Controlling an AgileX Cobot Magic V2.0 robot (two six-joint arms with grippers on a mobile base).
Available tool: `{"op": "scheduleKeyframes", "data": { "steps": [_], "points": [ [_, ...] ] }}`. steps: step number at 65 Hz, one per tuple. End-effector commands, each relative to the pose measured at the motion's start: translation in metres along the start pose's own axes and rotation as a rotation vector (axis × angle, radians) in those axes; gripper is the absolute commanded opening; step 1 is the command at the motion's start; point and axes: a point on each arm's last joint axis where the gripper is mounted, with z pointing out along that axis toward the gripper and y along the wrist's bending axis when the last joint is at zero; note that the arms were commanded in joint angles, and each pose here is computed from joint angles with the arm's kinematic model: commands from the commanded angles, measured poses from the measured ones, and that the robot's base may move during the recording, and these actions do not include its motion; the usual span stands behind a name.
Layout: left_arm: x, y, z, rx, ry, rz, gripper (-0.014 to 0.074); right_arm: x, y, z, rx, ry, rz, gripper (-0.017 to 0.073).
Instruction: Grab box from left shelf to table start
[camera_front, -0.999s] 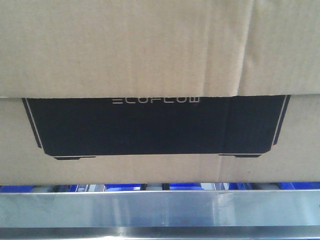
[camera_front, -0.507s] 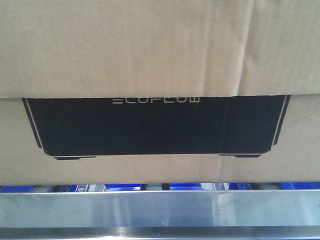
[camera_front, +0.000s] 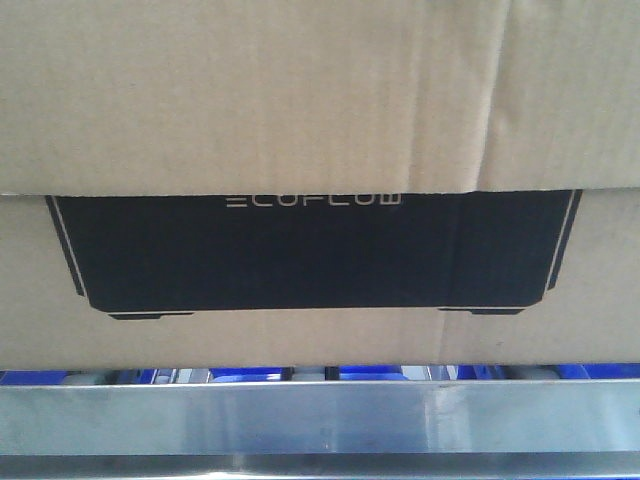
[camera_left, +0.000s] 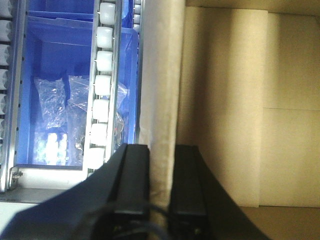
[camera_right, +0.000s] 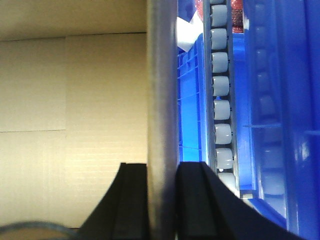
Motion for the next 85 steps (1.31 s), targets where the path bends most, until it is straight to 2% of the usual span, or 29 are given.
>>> {"op": "scheduleKeyframes", "data": {
  "steps": [1,24,33,59,70,75,85],
  "points": [
    [-0.008,-0.002,-0.015,0.028,-0.1,-0.01,-0.0102,-0.009,0.001,-0.014,-0.02,-0.103,0.001,0.0069],
    [-0.008,-0.002,-0.015,0.028,-0.1,-0.01,-0.0102,-0.01,0.001,-0.014,-0.023,-0.115,0.001,0.0069],
    [-0.009,-0.004,-0.015,0.054,-0.101,-0.022,-0.0102,-0.01,0.001,-0.014,-0.023,-0.113,0.001,0.0069],
    [-0.016,-0.002,-0.026,0.057,-0.208,-0.01,-0.0102,-0.01,0.001,-0.022,-0.033,-0.149,0.0,0.0066],
    [-0.004,0.005,-0.053,0.078,-0.251,-0.079,-0.0102,-0.004,0.0,-0.048,-0.052,-0.226,0.001,0.0066],
    [0.007,0.01,-0.067,0.089,-0.281,-0.082,-0.0102,0.003,-0.002,-0.059,-0.062,-0.254,0.0,0.0066],
    [0.034,0.015,-0.089,0.128,-0.327,-0.055,-0.0102,0.027,-0.001,-0.076,-0.098,-0.29,-0.022,0.0066]
  ]
}}
